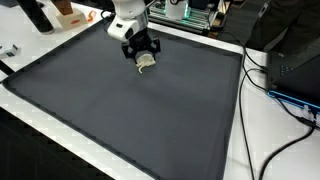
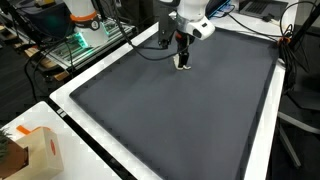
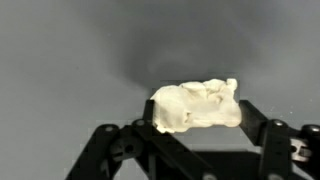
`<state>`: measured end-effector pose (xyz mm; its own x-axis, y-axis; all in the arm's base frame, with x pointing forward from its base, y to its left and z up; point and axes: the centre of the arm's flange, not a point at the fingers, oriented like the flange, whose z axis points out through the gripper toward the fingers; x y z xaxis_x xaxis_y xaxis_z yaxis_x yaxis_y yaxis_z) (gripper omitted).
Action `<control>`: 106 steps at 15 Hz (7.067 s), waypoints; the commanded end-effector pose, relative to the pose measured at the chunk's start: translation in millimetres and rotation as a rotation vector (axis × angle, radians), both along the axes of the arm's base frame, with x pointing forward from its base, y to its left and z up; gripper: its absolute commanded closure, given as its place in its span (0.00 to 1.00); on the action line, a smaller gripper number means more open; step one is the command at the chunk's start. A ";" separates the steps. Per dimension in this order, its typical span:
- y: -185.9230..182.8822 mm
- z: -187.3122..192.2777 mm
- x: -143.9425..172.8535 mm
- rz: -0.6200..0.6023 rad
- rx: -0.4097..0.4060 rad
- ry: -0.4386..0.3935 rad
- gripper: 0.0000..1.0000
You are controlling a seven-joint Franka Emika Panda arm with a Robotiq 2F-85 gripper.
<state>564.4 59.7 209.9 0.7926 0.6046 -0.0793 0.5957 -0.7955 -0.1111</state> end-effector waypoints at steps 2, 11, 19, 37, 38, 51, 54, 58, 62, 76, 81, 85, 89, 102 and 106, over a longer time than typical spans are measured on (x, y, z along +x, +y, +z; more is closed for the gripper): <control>-3.6 -5.1 -0.2 -0.009 0.013 0.003 0.55; -3.9 -1.5 2.7 -0.020 0.009 -0.009 0.98; -3.3 -1.3 2.8 -0.015 0.010 -0.007 0.96; 0.8 3.1 2.2 -0.023 -0.006 -0.017 0.00; 0.7 4.8 1.9 -0.025 -0.004 -0.019 0.00; -32.9 89.6 -36.7 -0.060 0.160 -0.161 0.00; -52.7 104.5 -58.2 -0.120 0.278 -0.226 0.00; -78.4 105.4 -86.5 -0.229 0.426 -0.305 0.00; -104.4 90.1 -109.5 -0.344 0.550 -0.341 0.00; -145.8 1.4 -124.2 -0.631 0.777 -0.178 0.00; -149.8 -19.6 -112.6 -0.748 0.770 -0.102 0.00; -154.0 -28.8 -95.4 -0.863 0.733 -0.036 0.00; -157.8 -33.4 -76.6 -0.982 0.707 0.023 0.00; -156.8 -19.5 -18.7 -1.153 0.464 0.229 0.00; -149.4 -9.8 -0.4 -1.146 0.329 0.262 0.00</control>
<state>545.5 -93.7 196.9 0.8731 -0.4229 -0.2425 -0.4865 -0.7239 -0.4892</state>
